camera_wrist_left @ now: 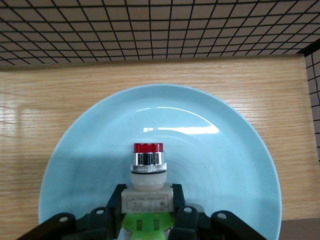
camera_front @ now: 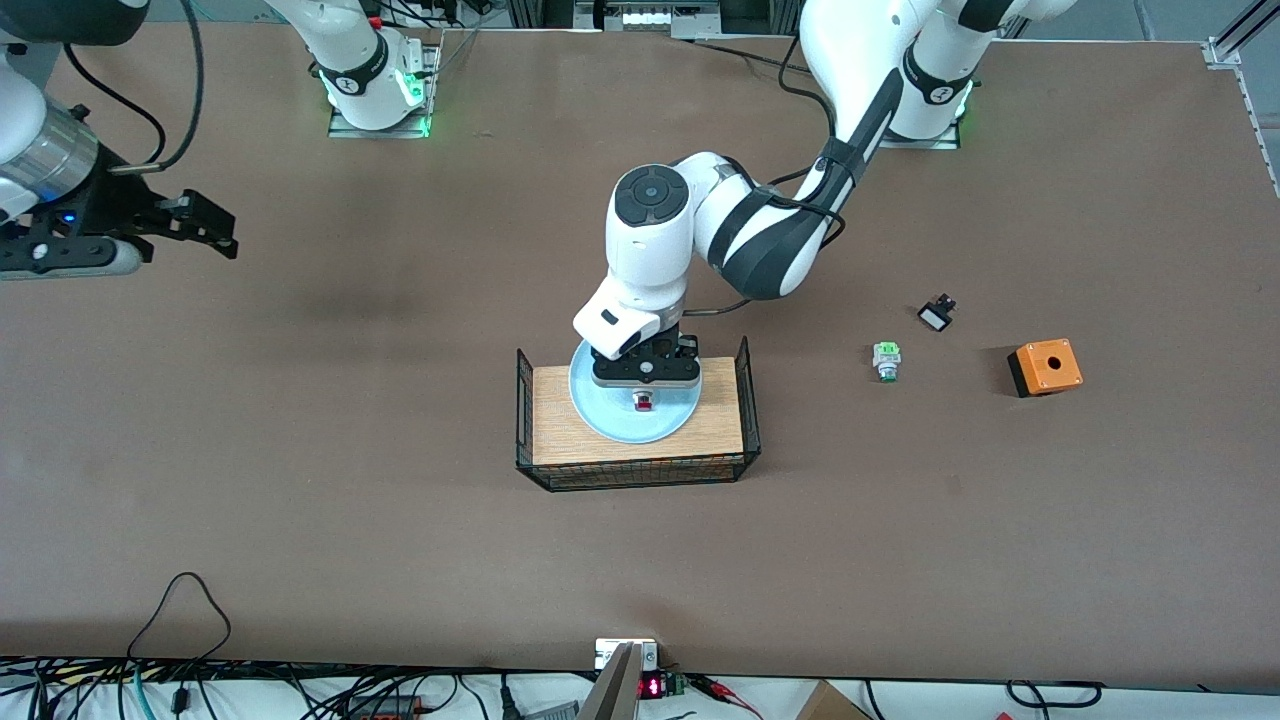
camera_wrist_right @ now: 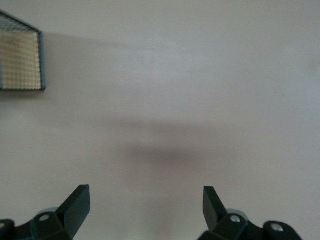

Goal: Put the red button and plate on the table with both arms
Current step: 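Lift the red button with the left gripper while the right gripper approaches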

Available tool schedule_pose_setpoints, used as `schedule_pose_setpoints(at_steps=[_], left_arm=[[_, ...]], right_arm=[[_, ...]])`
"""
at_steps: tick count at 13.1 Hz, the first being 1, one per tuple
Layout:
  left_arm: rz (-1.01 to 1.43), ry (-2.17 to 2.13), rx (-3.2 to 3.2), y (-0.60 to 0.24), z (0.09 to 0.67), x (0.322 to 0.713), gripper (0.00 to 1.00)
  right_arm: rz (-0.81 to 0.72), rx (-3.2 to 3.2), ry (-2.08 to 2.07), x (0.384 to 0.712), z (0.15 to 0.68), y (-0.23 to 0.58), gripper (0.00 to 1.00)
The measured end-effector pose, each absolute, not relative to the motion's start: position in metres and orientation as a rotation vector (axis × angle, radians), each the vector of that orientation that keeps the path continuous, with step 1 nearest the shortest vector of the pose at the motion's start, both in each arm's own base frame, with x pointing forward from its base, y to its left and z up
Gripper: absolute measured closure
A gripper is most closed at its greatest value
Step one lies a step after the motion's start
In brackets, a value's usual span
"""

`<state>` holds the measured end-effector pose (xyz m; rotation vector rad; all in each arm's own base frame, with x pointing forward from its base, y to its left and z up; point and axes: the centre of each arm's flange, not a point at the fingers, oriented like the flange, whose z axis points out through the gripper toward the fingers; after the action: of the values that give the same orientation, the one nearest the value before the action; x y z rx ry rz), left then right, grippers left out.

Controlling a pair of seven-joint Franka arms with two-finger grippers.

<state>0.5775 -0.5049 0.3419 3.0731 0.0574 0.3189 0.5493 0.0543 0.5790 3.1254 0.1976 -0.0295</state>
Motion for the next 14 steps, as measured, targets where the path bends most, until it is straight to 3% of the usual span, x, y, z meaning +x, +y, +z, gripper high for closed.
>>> schedule_pose_setpoints(at_steps=[3,9,14], left_arm=[[0.308,0.079,3.091,-0.497,0.366,0.579,0.59],[0.164,0.116,3.227,-0.422,0.478,0.575,0.59],[-0.037,-0.179,3.264,-0.290,0.480,0.635,0.59]], right_arm=[[-0.024,3.108,0.387,0.546,0.581,0.077,0.00],[-0.018,3.045,0.729,0.524,0.581,0.171,0.00],[0.047,2.949,1.084,0.505,0.564,0.267,0.00]])
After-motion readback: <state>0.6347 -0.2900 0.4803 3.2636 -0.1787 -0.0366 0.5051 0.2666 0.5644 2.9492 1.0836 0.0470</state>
